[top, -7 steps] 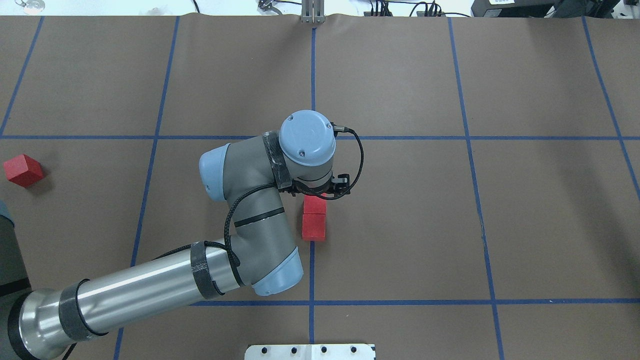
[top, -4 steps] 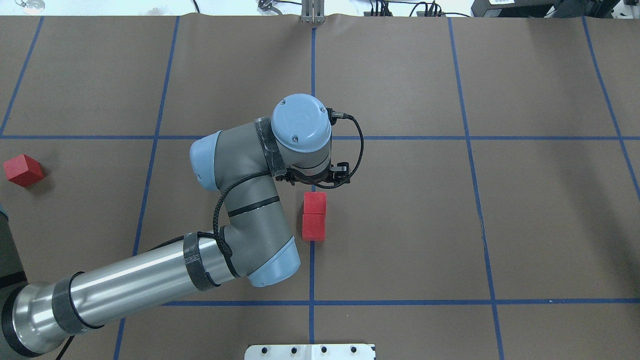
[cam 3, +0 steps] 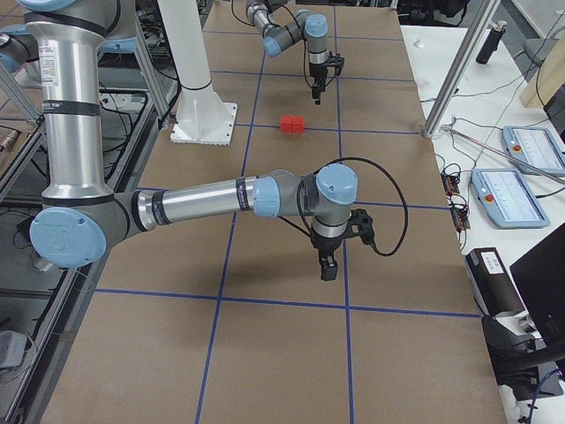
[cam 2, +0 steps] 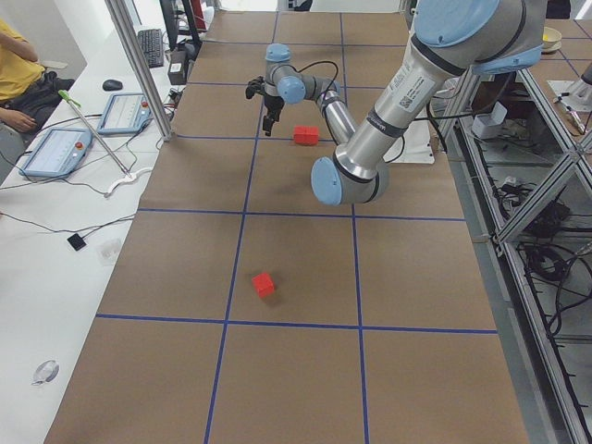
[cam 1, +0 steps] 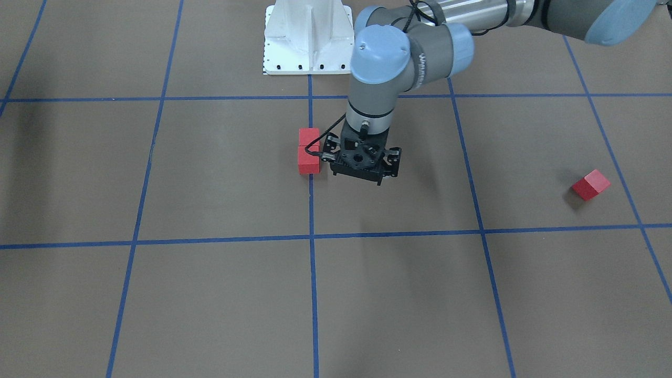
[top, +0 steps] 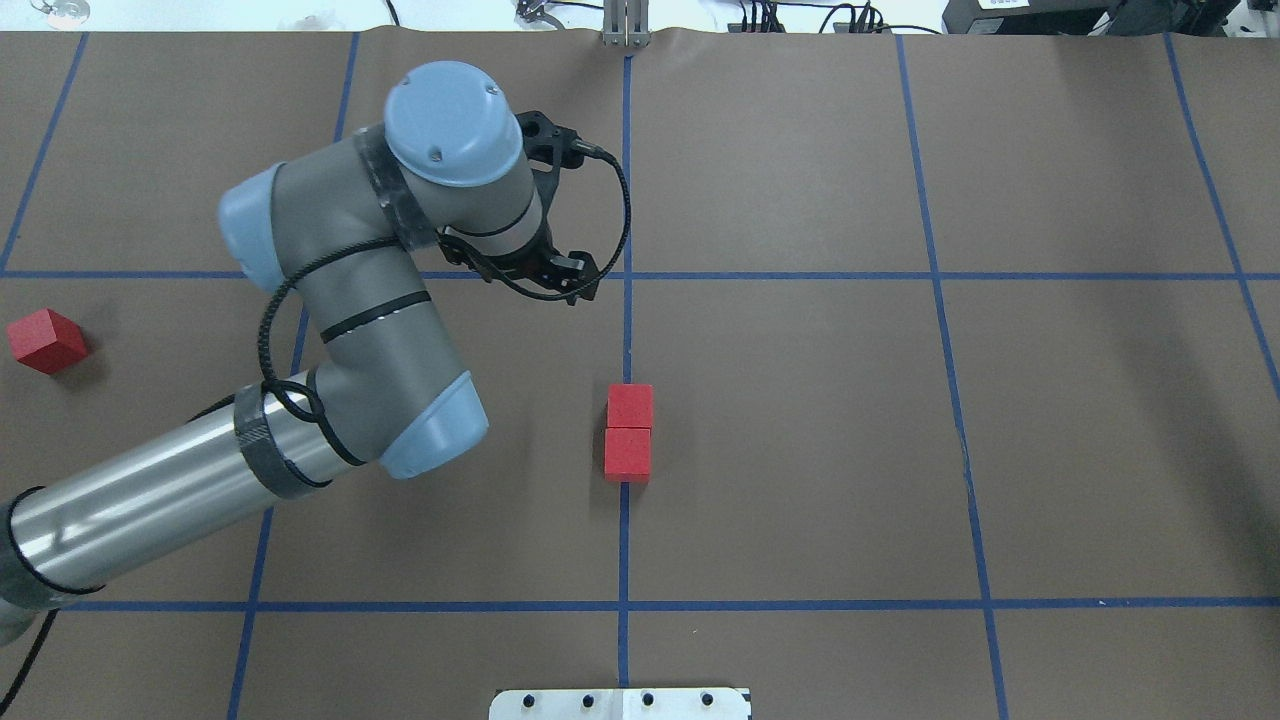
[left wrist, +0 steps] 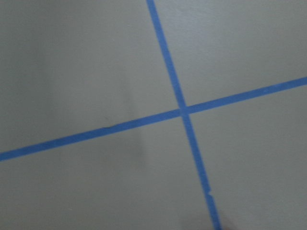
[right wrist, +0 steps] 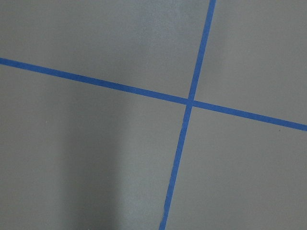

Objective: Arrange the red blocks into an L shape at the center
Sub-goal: 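Open the left gripper and raise it away from the cubes, then reach the left gripper to the red cube at the table edge and grasp it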

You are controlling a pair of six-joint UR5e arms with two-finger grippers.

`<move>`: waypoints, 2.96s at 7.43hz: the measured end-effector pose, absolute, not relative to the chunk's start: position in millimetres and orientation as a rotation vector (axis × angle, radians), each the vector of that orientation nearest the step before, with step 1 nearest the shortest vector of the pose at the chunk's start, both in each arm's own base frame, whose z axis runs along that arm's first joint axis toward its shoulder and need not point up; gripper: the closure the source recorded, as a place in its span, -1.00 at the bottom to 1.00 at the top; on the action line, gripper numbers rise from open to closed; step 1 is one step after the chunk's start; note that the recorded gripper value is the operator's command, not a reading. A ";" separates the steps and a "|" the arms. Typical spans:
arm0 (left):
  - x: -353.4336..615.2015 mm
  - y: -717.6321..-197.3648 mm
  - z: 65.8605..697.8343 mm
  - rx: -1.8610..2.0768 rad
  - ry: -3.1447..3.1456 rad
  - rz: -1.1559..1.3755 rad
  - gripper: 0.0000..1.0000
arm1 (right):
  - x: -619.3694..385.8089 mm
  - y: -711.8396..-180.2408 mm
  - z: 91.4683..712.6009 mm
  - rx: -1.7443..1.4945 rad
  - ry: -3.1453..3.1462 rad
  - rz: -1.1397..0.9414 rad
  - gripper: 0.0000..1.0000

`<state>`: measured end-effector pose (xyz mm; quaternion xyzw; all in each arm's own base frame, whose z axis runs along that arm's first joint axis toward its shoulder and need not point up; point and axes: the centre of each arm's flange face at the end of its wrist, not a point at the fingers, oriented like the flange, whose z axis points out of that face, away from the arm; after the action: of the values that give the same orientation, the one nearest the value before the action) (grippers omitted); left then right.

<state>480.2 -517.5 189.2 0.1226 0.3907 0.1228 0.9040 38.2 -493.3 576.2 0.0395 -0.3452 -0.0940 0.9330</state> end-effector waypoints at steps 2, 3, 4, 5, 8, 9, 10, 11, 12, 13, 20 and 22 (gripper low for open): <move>398.2 -531.2 263.6 0.258 0.787 0.369 -1.00 | 38.2 -493.6 576.6 0.080 -0.706 -0.192 -1.00; 357.5 -534.5 300.0 0.272 0.766 0.424 -1.00 | 38.2 -493.6 576.7 0.080 -0.707 -0.192 -1.00; 314.7 -539.2 335.6 0.293 0.737 0.484 -1.00 | 38.2 -493.6 576.6 0.080 -0.707 -0.191 -1.00; 272.1 -545.6 367.6 0.306 0.717 0.542 -1.00 | 38.2 -493.6 576.5 0.080 -0.707 -0.191 -1.00; 166.9 -537.3 465.6 0.301 0.709 0.719 -0.86 | 38.1 -493.7 576.1 0.077 -0.708 -0.182 -1.00; 149.6 -529.9 492.7 0.298 0.723 0.794 -0.86 | 38.1 -494.6 575.0 0.079 -0.708 -0.181 -1.00; 138.5 -527.2 516.8 0.297 0.748 0.866 -0.66 | 38.0 -496.1 573.4 0.081 -0.708 -0.179 -1.00; 131.4 -526.5 541.0 0.296 0.772 0.919 -0.76 | 37.9 -497.7 571.8 0.082 -0.708 -0.176 -1.00; 127.4 -524.8 565.5 0.303 0.789 0.947 -0.98 | 37.8 -499.1 570.3 0.083 -0.708 -0.173 -1.00; 125.6 -522.8 586.9 0.317 0.796 0.959 -0.98 | 37.7 -500.3 569.0 0.085 -0.708 -0.171 -1.00; 126.4 -509.8 669.1 0.384 0.816 0.766 -0.98 | 37.7 -501.2 568.6 0.085 -0.708 -0.169 -1.00; 126.7 -507.8 673.5 0.403 0.806 0.754 -0.98 | 37.7 -501.2 568.8 0.085 -0.708 -0.169 -1.00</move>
<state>126.7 -507.8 673.5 0.1899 0.3801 0.3557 0.8325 37.7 -501.2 568.8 0.0415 -0.3461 -0.0828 0.9336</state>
